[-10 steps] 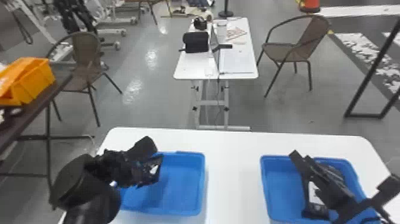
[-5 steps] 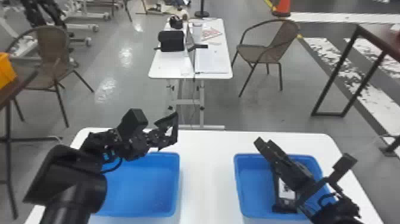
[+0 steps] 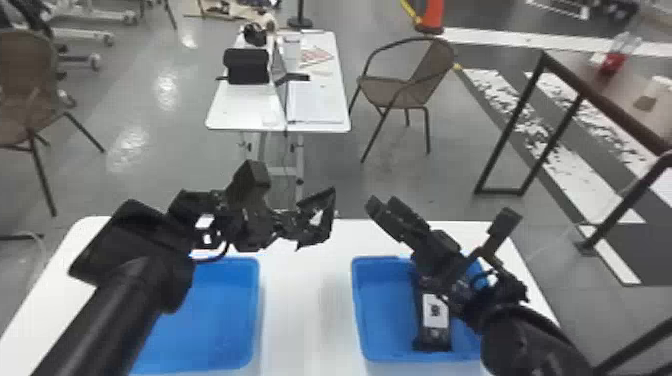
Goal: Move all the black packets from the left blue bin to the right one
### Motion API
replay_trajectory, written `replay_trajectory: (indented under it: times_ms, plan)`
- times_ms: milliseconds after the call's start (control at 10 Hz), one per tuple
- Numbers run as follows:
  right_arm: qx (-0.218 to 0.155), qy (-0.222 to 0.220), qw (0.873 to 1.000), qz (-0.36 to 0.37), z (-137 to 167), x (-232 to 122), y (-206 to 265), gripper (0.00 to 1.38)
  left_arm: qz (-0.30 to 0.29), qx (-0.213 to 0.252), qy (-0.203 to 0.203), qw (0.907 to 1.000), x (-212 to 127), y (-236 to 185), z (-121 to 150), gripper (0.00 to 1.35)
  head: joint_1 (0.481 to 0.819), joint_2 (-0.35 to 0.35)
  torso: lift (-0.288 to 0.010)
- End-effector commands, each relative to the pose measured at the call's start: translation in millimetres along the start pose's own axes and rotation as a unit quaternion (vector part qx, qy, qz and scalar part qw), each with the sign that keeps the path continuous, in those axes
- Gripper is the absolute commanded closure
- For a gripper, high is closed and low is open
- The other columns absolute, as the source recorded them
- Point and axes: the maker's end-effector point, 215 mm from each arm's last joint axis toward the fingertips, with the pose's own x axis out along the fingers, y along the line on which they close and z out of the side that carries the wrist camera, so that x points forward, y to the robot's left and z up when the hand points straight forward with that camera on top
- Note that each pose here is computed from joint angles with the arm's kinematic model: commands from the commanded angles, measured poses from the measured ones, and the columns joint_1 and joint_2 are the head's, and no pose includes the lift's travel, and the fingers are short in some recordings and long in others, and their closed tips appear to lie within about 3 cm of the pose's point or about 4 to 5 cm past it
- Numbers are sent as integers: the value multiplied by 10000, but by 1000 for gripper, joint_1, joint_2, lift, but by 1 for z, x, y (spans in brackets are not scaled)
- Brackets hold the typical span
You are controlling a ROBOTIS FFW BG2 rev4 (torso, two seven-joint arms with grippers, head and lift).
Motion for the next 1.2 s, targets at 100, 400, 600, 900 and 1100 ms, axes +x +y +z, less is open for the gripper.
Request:
replay_trajectory:
  times_ms: [100, 400, 600, 900, 1100]
  plan:
    - [-327, 148, 9993, 37, 8, 20, -2, 110, -407, 333, 96, 9986, 22, -11, 21, 1213, 695, -159, 0]
    - [-502, 354, 9981, -61, 1, 34, -17, 62, -725, 383, 24, 9966, 37, -33, 33, 1213, 695, -179, 0]
    - [-480, 635, 9968, -99, -20, 36, -24, 91, -819, 486, 46, 9954, 42, -38, 38, 1213, 695, -190, 0]
    - [-494, 885, 9947, -176, -32, 34, -31, 1039, -889, 596, 74, 9942, 45, -42, 41, 1213, 695, -192, 0]
    - [-622, 806, 9945, -227, -27, 31, -34, 1282, -876, 617, 57, 9942, 45, -41, 43, 1211, 695, -197, 0]
